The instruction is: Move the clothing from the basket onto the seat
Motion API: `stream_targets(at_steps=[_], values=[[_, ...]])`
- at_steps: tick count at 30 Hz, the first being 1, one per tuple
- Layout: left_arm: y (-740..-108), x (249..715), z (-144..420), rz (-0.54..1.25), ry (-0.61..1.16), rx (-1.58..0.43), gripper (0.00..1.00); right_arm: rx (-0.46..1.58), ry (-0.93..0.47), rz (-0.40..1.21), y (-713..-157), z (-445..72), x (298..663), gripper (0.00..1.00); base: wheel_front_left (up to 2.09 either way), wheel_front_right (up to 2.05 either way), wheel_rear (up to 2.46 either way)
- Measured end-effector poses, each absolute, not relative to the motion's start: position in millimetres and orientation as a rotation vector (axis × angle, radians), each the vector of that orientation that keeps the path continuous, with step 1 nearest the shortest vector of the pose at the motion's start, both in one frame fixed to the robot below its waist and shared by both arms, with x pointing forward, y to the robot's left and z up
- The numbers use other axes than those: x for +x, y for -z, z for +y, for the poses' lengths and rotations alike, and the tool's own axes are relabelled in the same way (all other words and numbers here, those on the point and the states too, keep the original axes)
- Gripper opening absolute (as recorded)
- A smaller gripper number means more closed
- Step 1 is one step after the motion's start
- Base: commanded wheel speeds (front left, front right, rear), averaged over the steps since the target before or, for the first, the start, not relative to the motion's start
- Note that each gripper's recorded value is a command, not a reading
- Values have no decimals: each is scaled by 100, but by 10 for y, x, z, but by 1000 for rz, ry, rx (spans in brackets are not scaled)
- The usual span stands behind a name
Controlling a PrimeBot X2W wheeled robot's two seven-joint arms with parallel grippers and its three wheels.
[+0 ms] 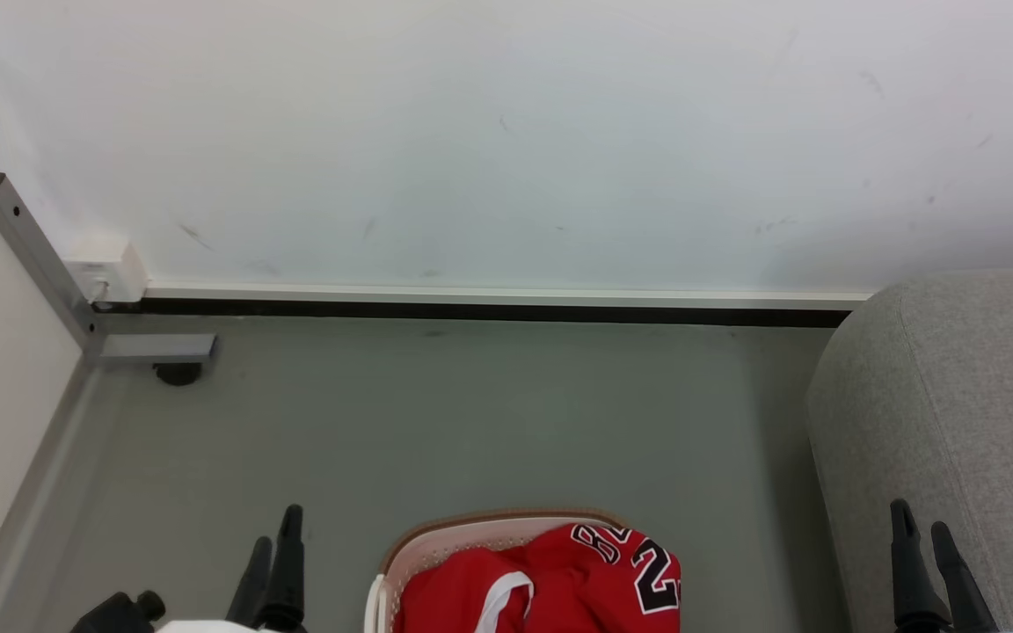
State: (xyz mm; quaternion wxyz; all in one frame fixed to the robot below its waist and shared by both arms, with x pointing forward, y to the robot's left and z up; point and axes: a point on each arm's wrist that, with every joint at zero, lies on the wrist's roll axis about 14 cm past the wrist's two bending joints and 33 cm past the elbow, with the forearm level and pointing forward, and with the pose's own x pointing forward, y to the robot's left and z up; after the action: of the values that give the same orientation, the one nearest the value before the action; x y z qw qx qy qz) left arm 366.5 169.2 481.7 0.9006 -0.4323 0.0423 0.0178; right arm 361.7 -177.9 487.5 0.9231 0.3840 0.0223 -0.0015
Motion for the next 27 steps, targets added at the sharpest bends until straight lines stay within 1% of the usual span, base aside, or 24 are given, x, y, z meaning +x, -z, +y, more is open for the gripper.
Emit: stream_targets(at_steps=[27], values=[[-4878,3612,1653,39,-1,-547,100,458,-44,-5,-4966,-1719,3570,100,0,0,0]])
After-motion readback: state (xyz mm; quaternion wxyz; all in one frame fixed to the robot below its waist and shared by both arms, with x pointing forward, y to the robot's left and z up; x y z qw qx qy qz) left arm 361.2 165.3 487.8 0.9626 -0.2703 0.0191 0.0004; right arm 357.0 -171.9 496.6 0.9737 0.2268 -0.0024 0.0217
